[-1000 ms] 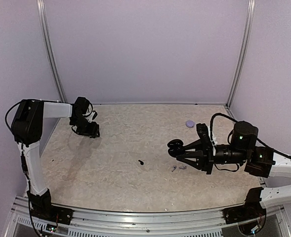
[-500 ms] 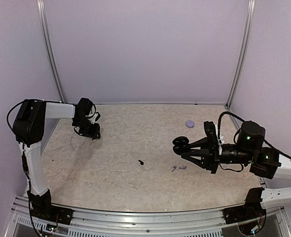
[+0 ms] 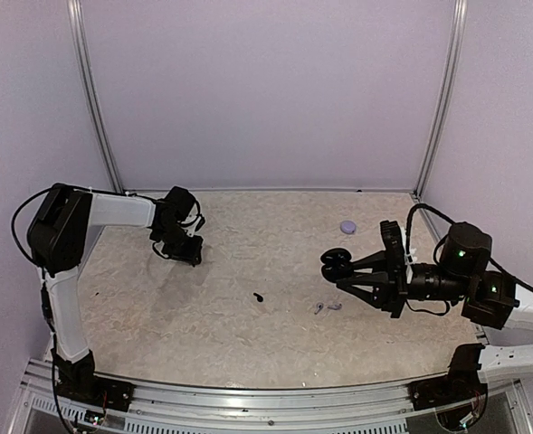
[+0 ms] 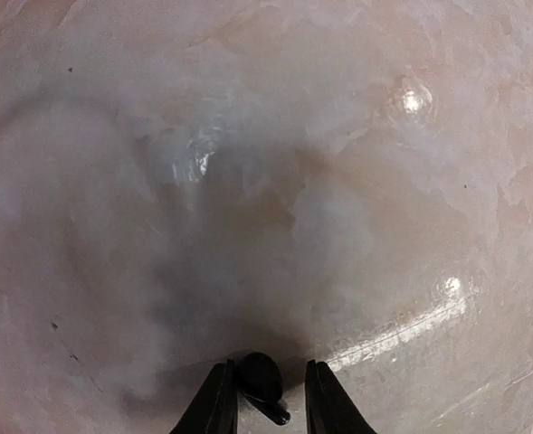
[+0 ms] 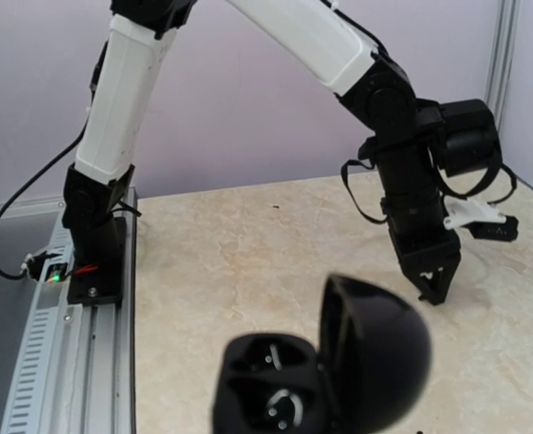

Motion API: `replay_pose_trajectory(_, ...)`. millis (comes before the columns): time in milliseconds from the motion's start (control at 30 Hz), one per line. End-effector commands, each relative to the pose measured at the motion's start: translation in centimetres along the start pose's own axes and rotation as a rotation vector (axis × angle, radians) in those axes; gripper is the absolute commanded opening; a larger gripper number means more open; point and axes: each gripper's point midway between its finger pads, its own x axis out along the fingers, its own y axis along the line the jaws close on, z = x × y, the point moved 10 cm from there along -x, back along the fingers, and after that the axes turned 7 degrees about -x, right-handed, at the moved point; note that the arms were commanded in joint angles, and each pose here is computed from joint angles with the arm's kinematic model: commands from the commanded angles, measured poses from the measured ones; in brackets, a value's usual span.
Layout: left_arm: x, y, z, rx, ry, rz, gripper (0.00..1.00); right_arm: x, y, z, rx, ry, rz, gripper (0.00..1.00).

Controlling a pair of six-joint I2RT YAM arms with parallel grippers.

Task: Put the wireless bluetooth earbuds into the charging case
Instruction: Pick up the left earbud from the center of the board.

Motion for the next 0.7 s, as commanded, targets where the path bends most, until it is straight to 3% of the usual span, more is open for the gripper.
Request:
replay_pose_trajectory(0,0.8,-1.8,-2.4,0.017,0.081,0.007,0.26,-0.3,0.4,0.0,0.012,-0.003,0.002,0.11)
replay_pose_trajectory(300,0.1,-5.9,-5.7,0.138,0.113,-0.023,0.18,-0.6,0.4,0.0,0.022,-0.003,-0.007,0.11)
replay_pose_trajectory(667,-0.8,-12.6,-13.6,0.336,0.205,-0.086,0.14,-0.3,0.3,-0.3,0.032,0.009,-0.001,0.11)
